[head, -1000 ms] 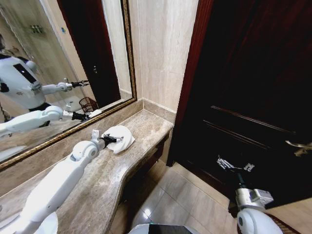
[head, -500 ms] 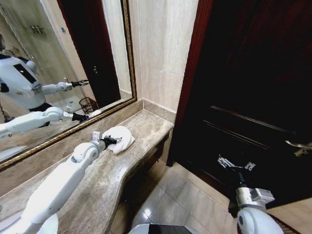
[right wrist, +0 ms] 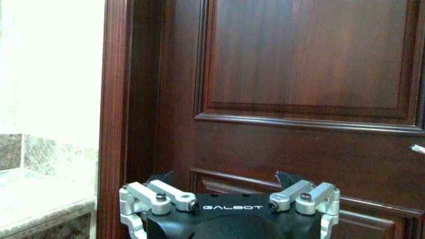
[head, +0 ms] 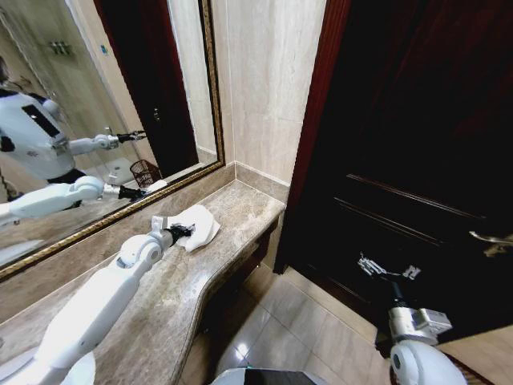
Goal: Discard the used towel into the hamper.
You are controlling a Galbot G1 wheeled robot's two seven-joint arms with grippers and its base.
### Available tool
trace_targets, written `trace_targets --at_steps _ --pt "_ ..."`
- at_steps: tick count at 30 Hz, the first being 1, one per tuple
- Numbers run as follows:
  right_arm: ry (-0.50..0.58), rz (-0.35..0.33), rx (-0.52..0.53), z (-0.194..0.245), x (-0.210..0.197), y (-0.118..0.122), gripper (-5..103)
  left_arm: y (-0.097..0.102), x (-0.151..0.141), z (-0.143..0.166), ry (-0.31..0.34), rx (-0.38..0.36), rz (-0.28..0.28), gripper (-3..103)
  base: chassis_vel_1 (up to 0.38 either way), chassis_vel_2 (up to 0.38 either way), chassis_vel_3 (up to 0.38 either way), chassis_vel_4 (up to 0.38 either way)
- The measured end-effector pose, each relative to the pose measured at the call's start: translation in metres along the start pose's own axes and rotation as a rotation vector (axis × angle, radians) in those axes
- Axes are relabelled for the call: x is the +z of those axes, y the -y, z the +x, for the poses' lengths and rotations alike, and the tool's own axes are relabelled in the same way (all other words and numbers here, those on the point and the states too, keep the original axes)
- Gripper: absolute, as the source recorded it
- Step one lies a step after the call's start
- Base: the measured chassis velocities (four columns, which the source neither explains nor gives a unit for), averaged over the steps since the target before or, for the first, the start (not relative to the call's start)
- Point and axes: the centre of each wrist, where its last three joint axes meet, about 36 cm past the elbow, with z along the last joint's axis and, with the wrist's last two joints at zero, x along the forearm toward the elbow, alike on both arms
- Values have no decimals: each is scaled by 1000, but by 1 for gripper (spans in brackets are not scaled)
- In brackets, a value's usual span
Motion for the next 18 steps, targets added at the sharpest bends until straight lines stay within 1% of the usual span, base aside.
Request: trace_targets --at_steps 2,3,5,6,7,8,9,10,11,12,14,16,17,18 --pt "-1 0 1 0 0 0 100 0 0 1 7 -1 1 16 0 0 0 0" --pt "0 0 1 1 -1 0 100 1 1 3 16 -1 2 14 0 0 0 0" --pt "3 -1 2 1 -2 0 100 3 2 9 61 0 6 11 0 0 0 0" --pt "3 -1 2 1 -2 0 100 3 2 9 61 0 6 11 0 0 0 0" --pt "6 -2 3 1 -3 -1 100 3 5 16 141 0 15 11 0 0 0 0" --pt "8 -2 3 2 -4 -1 100 4 6 20 183 -2 18 11 0 0 0 0" --pt "11 -4 3 2 -5 -1 100 5 7 26 241 -10 16 11 0 0 0 0" --pt "12 -4 2 2 -5 -2 100 6 8 30 266 -13 13 11 0 0 0 0" --pt "12 -4 2 2 -5 -2 100 6 8 30 266 -13 13 11 0 0 0 0" --pt "14 -5 1 2 -6 -2 100 9 8 39 318 -23 6 11 0 0 0 0" --pt "18 -9 -1 2 -8 -3 100 18 7 57 390 -39 -3 11 0 0 0 0" --pt "20 -11 -1 2 -9 -3 100 20 6 61 402 -42 -5 11 0 0 0 0" --pt "20 -15 3 3 -11 -4 100 28 5 77 443 -57 -10 11 0 0 0 0" --pt "18 -20 7 4 -13 -4 100 33 4 87 465 -58 -14 11 0 0 0 0"
